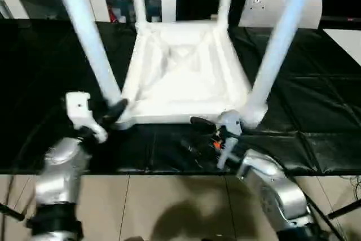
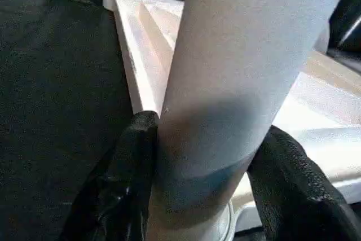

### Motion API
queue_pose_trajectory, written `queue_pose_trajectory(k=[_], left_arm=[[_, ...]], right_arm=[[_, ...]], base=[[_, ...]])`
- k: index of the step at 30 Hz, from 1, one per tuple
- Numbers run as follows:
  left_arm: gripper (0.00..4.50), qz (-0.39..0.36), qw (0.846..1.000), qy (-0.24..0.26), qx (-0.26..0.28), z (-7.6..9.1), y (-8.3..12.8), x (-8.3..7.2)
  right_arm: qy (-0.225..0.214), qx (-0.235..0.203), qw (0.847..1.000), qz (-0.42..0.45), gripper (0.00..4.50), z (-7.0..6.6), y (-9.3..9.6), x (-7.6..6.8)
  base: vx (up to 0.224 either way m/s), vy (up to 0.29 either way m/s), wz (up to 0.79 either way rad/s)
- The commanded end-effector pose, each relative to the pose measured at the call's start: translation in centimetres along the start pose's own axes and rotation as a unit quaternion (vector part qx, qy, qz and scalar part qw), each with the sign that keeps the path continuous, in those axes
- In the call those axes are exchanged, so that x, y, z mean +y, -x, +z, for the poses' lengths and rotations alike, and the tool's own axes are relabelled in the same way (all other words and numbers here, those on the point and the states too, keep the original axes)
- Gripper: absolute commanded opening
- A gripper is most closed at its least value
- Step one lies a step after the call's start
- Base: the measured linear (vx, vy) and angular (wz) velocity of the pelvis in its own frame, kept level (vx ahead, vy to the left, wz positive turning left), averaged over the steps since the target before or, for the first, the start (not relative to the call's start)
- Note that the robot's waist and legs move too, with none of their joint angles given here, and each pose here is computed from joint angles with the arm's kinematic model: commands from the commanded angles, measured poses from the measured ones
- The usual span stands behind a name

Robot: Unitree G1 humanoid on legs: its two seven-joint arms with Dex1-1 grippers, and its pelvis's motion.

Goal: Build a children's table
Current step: Flip table

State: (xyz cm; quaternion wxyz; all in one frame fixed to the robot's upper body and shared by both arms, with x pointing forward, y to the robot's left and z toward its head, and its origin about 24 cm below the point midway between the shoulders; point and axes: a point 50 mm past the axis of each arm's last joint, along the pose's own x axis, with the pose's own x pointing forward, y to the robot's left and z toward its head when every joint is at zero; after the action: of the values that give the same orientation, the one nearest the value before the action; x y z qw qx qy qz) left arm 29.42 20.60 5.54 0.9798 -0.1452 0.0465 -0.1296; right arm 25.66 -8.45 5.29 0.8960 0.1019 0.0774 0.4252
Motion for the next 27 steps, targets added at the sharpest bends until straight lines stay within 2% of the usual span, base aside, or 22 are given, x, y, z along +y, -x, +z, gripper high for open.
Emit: queue_pose_trajectory(k=[1, 4, 7, 11, 14, 19, 25, 27], left_arm=[[2.07, -0.004, 0.997, 0.076, 0.003, -0.8, -0.3, -1.7], [2.07, -0.004, 0.996, 0.092, 0.01, -0.9, -0.4, -2.8], [2.07, 0.005, 0.994, 0.106, 0.01, -1.0, -0.7, -4.0], [2.07, 0.013, 0.993, 0.119, 0.01, -1.1, -0.7, -4.3], [2.07, 0.02, 0.989, 0.143, 0.008, -1.1, -0.7, -4.8], [2.07, 0.013, 0.988, 0.15, 0.015, -1.2, -0.6, -5.5], [2.07, 0.007, 0.988, 0.151, 0.028, -1.5, -0.4, -5.9], [2.07, 0.0, 0.988, 0.149, 0.037, -1.6, -0.4, -6.1]], right_arm=[[-0.008, -0.007, 0.998, -0.055, 4.5, 0.3, 0.2, -1.5], [-0.022, -0.014, 0.996, -0.087, 4.5, 0.4, 0.2, -2.1], [-0.051, -0.039, 0.989, -0.131, 4.5, 0.7, 0.1, -3.1], [-0.071, -0.048, 0.982, -0.166, 4.5, 0.8, 0.0, -3.9], [-0.114, -0.074, 0.97, -0.202, 4.5, 1.0, -0.1, -4.8], [-0.151, -0.107, 0.961, -0.207, 4.5, 1.4, -0.8, -5.3], [-0.184, -0.166, 0.954, -0.168, 4.5, 2.8, -2.6, -5.4], [-0.206, -0.186, 0.947, -0.162, 4.5, 3.4, -3.4, -5.7]], base=[[0.0, 0.0, 0.0], [0.0, 0.0, 0.0], [0.0, 0.0, 0.0], [0.0, 0.0, 0.0], [0.0, 0.0, 0.0], [0.0, 0.0, 0.0], [0.0, 0.0, 0.0], [0.0, 0.0, 0.0]])
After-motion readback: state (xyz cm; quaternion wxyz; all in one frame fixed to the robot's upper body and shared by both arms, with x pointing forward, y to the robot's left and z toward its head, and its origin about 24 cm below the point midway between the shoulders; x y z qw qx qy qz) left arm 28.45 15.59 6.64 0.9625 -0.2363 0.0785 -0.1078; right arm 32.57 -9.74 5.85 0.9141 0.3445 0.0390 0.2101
